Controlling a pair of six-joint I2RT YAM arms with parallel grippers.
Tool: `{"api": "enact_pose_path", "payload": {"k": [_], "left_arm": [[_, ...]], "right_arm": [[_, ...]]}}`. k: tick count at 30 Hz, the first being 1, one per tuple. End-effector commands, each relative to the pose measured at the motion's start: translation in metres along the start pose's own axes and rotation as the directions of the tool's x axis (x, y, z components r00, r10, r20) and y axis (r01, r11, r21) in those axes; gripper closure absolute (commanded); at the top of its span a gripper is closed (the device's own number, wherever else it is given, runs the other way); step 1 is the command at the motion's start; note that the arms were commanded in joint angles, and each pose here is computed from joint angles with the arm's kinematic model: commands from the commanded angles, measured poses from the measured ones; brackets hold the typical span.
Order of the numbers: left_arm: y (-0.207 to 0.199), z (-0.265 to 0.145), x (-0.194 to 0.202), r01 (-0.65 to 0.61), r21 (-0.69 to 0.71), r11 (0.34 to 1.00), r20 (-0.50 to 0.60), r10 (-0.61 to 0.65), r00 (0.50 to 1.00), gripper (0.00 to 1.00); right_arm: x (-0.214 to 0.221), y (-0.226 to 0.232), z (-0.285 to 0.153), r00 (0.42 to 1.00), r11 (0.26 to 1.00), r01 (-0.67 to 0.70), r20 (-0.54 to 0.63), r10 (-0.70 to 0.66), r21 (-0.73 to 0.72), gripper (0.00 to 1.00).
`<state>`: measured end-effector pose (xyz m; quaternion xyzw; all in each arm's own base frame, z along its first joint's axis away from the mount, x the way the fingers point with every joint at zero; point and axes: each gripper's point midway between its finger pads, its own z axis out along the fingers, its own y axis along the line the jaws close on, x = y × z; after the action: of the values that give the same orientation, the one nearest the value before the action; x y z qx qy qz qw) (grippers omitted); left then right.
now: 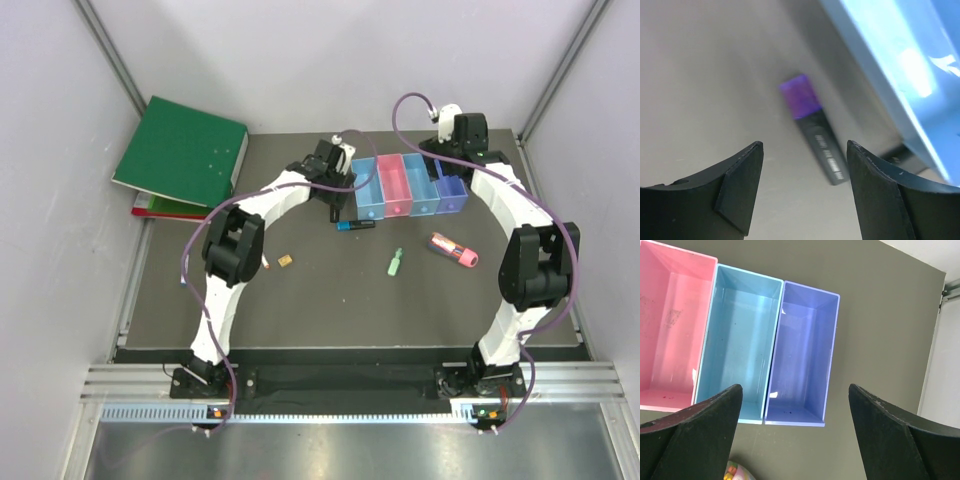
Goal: Sort the stationery into containers
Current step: Pick up the pen from the center of the board.
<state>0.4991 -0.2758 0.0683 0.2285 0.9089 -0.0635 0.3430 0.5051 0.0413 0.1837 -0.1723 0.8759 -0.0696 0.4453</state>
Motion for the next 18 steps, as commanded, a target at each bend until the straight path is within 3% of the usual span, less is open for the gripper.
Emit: {"api": "enact_pose_path", "payload": {"k": [1,13,16,18], "left_arm": [[-0.017,0.005,-0.004,0.041,0.037,0.998,0.008,-0.041,0.999,0.27],[-0.014,0.029,0.026,0.029,-0.014,0.999,-0.053,-0.030,0.998,0.31],[-0.011,0.034,0.031,0.021,-0.030,0.999,-0.064,-0.023,0.998,0.44],[-0.009,0.036,0.034,0.017,-0.042,0.999,-0.073,-0.020,0.997,0.67]], "right_arm": [[-0.024,0.000,-0.019,0.997,1.000,0.003,0.075,-0.003,0.005,0.13],[-0.032,0.001,-0.026,0.995,1.000,-0.003,0.099,0.003,-0.004,0.13],[-0.035,0.001,-0.029,0.994,1.000,-0.007,0.105,0.008,-0.009,0.13],[-0.036,0.000,-0.031,0.994,1.000,-0.009,0.106,0.010,-0.010,0.13]]}}
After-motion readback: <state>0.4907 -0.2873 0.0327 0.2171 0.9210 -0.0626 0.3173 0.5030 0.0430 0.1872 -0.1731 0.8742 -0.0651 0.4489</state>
